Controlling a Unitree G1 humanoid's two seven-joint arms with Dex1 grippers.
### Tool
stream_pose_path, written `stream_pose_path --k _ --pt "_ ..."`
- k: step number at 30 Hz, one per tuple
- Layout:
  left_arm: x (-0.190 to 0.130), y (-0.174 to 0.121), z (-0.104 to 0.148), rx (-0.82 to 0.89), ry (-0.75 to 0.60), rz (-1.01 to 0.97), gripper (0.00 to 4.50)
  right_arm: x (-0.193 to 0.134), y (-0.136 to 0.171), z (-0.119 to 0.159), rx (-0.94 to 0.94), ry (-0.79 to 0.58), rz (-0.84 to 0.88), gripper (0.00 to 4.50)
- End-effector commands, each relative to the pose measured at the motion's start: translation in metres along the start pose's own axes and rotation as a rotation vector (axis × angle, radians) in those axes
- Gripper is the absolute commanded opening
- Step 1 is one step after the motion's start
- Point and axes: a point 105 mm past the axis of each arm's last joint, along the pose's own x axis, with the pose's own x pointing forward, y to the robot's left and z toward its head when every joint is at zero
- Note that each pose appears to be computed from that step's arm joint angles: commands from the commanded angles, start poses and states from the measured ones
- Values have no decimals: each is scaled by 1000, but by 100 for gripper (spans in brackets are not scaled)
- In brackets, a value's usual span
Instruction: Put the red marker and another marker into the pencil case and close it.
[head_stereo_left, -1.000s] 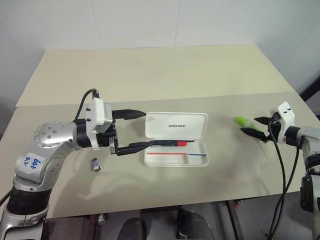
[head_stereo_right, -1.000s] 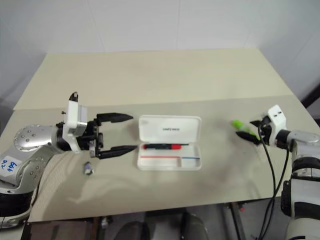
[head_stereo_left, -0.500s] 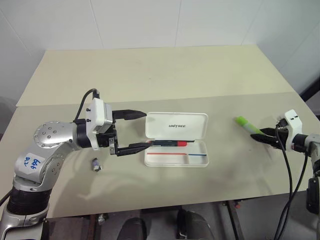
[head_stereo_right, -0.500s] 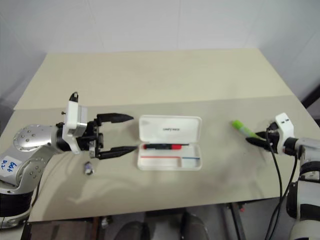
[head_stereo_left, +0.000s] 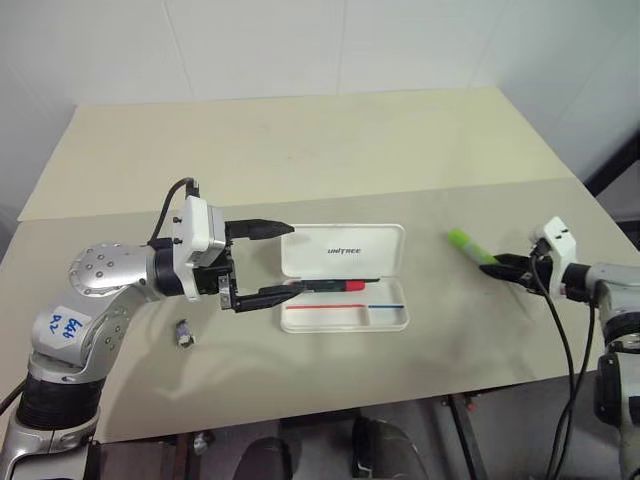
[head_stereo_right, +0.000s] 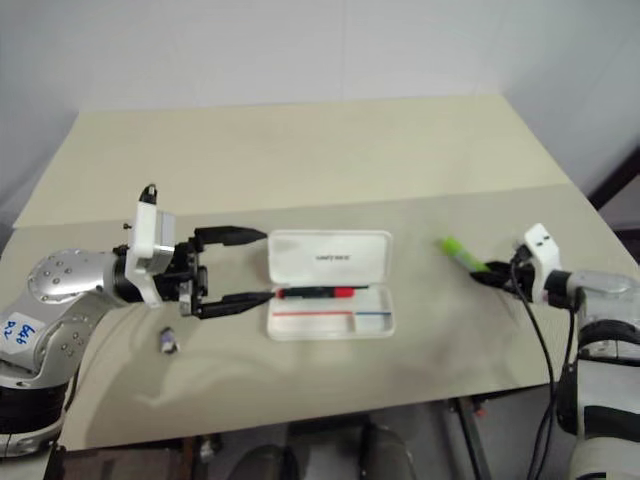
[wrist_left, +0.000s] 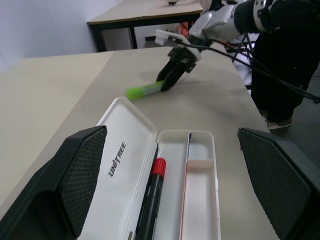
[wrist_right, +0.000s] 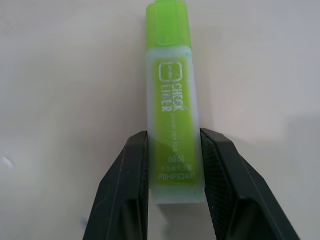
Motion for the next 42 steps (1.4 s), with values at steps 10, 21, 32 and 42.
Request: stream_pose_path --k 10,21,32,42 --pt "-20 -8 -8 38 44 17 450 13 51 145 -263 -450 301 109" --pt "-64 -8 -32 1 142 142 450 13 199 140 -291 -396 870 109" --pt "-80 -10 -46 -25 189 204 450 58 235 83 -251 -182 892 109" --pt "-74 -11 -45 -37 171 198 450 84 238 62 -450 9 824 109"
